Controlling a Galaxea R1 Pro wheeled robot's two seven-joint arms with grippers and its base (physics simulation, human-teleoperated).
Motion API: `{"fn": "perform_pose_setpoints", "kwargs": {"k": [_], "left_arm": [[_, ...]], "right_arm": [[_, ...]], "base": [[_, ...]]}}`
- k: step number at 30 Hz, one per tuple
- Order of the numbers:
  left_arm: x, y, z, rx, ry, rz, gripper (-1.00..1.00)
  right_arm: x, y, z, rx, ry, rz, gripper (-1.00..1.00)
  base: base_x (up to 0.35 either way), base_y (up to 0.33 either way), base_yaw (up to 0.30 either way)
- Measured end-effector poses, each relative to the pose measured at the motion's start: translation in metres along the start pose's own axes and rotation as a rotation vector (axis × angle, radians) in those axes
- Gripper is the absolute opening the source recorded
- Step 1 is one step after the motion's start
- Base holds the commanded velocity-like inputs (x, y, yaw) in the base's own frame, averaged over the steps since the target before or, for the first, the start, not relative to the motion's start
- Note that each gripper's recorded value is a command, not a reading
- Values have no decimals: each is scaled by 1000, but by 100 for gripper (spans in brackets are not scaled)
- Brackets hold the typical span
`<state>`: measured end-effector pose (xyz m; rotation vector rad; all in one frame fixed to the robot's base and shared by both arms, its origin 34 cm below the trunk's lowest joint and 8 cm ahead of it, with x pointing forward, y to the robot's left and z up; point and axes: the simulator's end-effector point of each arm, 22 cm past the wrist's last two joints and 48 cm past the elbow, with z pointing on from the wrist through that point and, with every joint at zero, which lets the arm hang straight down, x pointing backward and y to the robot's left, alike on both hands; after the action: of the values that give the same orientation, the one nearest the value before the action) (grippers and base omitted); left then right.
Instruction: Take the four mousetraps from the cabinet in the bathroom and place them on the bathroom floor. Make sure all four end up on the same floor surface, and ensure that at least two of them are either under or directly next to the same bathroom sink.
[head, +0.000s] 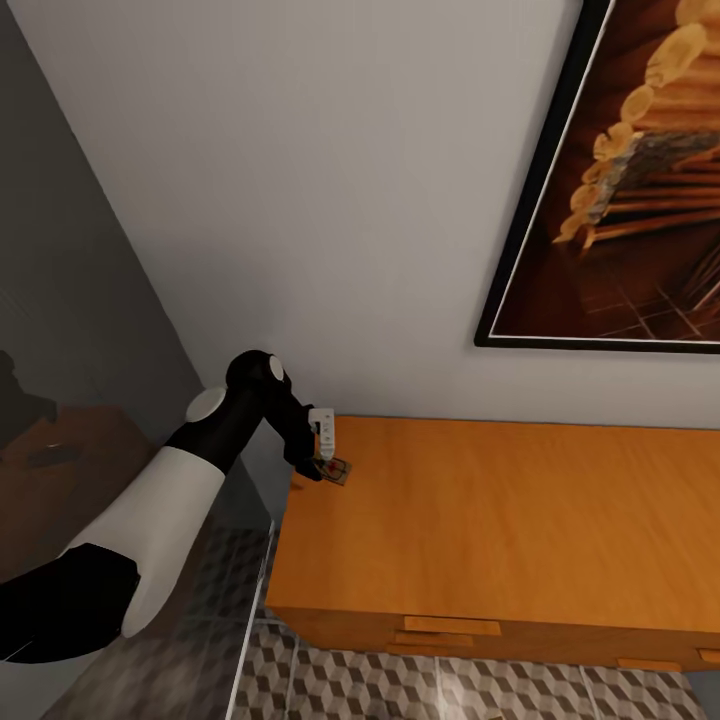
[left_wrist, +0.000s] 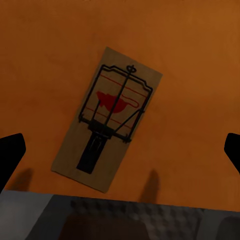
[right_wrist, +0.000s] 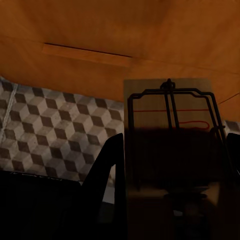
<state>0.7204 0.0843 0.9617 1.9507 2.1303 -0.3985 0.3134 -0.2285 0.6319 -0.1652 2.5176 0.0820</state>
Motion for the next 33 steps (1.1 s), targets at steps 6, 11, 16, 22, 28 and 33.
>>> {"fn": "perform_pose_setpoints", "kwargs": {"k": [6, 11, 16, 22, 28, 33], "left_arm": [[0, 0, 1, 1, 1, 0, 100], [0, -1, 1, 3, 1, -1, 100], [1, -1, 1, 4, 1, -1, 100], [2, -1, 4, 9, 1, -3, 100], [3, -1, 9, 17, 2, -6, 100], [6, -2, 14, 27, 4, -10, 100]], "right_arm": [[0, 0, 0, 0, 0, 0, -100], [0, 0, 0, 0, 0, 0, -100], [0, 0, 0, 0, 1, 0, -100], [2, 0, 0, -1, 6, 1, -100], [6, 1, -1, -1, 13, 1, -100], [8, 1, -1, -2, 20, 2, -100]], "base": [[3, 1, 0], [0, 0, 0], [0, 0, 0], [0, 0, 0], [0, 0, 0], [0, 0, 0]]}}
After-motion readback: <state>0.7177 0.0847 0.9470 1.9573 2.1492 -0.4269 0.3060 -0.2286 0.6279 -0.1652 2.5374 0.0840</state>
